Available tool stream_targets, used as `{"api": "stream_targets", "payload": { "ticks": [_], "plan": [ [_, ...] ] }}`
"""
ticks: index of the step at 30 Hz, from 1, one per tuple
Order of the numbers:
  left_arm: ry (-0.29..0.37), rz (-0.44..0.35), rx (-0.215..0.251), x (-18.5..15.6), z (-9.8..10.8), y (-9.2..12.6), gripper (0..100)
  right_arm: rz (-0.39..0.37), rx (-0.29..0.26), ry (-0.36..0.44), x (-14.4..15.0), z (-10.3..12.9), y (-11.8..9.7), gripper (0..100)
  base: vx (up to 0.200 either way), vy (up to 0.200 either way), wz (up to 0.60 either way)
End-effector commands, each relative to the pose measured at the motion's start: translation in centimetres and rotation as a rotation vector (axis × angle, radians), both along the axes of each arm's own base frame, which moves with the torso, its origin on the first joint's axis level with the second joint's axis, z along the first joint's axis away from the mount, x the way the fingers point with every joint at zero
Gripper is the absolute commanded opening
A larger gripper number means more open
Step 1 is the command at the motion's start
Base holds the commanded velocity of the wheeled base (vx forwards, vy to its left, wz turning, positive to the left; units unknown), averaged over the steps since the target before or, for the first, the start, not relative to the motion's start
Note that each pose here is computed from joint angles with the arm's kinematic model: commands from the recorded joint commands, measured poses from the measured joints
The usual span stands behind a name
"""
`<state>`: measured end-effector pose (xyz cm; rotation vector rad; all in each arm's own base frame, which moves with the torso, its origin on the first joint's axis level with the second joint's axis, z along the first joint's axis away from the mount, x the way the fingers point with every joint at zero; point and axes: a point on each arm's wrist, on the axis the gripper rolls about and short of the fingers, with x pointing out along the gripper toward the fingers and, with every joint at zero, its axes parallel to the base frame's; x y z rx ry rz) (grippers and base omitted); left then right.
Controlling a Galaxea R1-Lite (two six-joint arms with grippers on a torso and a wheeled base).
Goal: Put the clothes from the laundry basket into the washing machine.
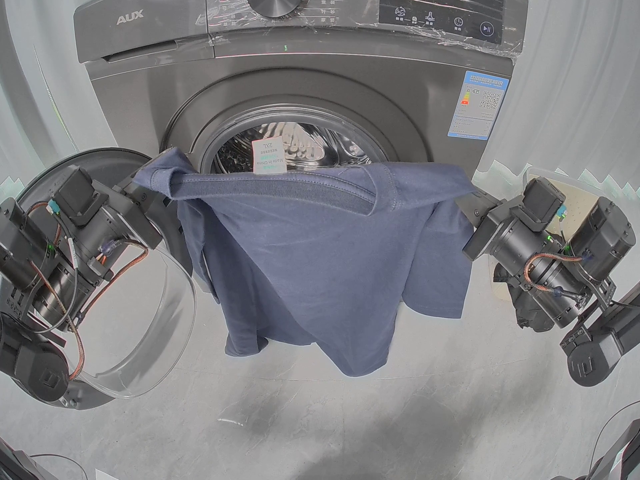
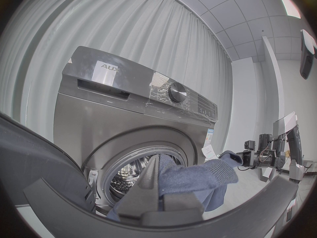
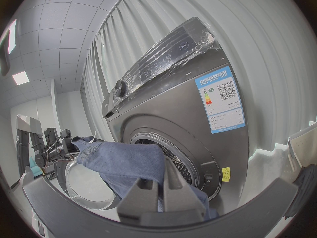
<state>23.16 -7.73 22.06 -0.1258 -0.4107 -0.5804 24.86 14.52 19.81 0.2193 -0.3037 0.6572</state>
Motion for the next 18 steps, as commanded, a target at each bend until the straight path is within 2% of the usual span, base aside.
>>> {"api": "stream_targets", "payload": {
  "ticks": [1, 18],
  "plan": [
    [0.001, 0.0, 0.0, -0.01, -0.03, 0.01, 0, 0.003, 0.011, -0.021, -0.42, 0.72, -0.12, 0, 0.0, 0.0, 0.0],
    [0.019, 0.004, 0.019, -0.06, -0.53, 0.7, 0, -0.027, 0.016, -0.036, 0.15, 1.1, -0.71, 0, 0.0, 0.0, 0.0]
  ]
}}
